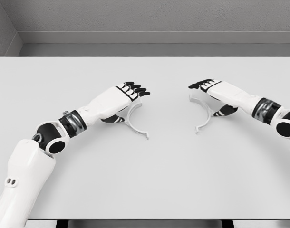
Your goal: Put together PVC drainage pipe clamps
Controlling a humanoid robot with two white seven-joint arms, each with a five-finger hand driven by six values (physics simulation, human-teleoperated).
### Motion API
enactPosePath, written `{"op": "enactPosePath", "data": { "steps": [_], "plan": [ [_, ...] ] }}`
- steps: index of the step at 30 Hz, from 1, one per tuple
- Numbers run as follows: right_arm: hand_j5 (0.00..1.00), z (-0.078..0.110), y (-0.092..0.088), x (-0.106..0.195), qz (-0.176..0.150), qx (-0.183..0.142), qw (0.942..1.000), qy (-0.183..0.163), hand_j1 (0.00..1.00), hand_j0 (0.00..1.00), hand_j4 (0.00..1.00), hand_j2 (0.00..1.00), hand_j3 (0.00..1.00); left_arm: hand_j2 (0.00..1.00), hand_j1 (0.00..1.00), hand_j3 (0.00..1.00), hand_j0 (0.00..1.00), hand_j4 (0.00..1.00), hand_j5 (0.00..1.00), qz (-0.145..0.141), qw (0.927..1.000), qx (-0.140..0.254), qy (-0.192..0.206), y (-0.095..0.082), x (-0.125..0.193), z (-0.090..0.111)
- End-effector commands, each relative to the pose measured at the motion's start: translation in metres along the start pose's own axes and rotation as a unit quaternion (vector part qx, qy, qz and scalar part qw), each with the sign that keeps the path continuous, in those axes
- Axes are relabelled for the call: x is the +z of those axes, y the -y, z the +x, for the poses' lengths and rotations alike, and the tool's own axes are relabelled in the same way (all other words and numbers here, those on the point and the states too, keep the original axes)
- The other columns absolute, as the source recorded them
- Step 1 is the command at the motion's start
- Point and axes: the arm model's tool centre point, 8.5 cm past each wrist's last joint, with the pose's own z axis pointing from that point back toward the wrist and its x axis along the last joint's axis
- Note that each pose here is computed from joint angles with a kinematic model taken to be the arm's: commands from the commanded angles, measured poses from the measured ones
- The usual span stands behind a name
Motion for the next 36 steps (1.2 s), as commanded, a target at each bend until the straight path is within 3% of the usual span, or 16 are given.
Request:
{"op": "enactPosePath", "data": {
  "steps": [1,12,31,36],
  "plan": [
    [1.00,0.003,0.000,-0.002,-0.001,-0.002,1.0000,0.005,1.00,1.00,1.00,1.00,1.00,1.00,1.00,1.00,1.00,1.00,1.00,0.003,1.0000,0.003,-0.001,-0.001,0.001,-0.001],
    [1.00,0.012,0.001,-0.010,-0.003,-0.001,0.9998,0.018,1.00,1.00,1.00,1.00,1.00,1.00,1.00,1.00,1.00,1.00,1.00,0.004,1.0000,0.003,-0.003,-0.002,0.002,-0.003],
    [1.00,0.043,0.008,-0.027,-0.011,0.012,0.9980,0.060,1.00,1.00,1.00,1.00,1.00,1.00,1.00,1.00,1.00,1.00,1.00,0.004,1.0000,0.003,0.000,-0.001,0.001,-0.001],
    [1.00,0.037,0.017,-0.017,-0.017,0.020,0.9977,0.063,1.00,1.00,1.00,1.00,1.00,1.00,1.00,1.00,1.00,1.00,1.00,0.003,1.0000,0.003,-0.001,-0.001,0.002,-0.001]
  ]
}}
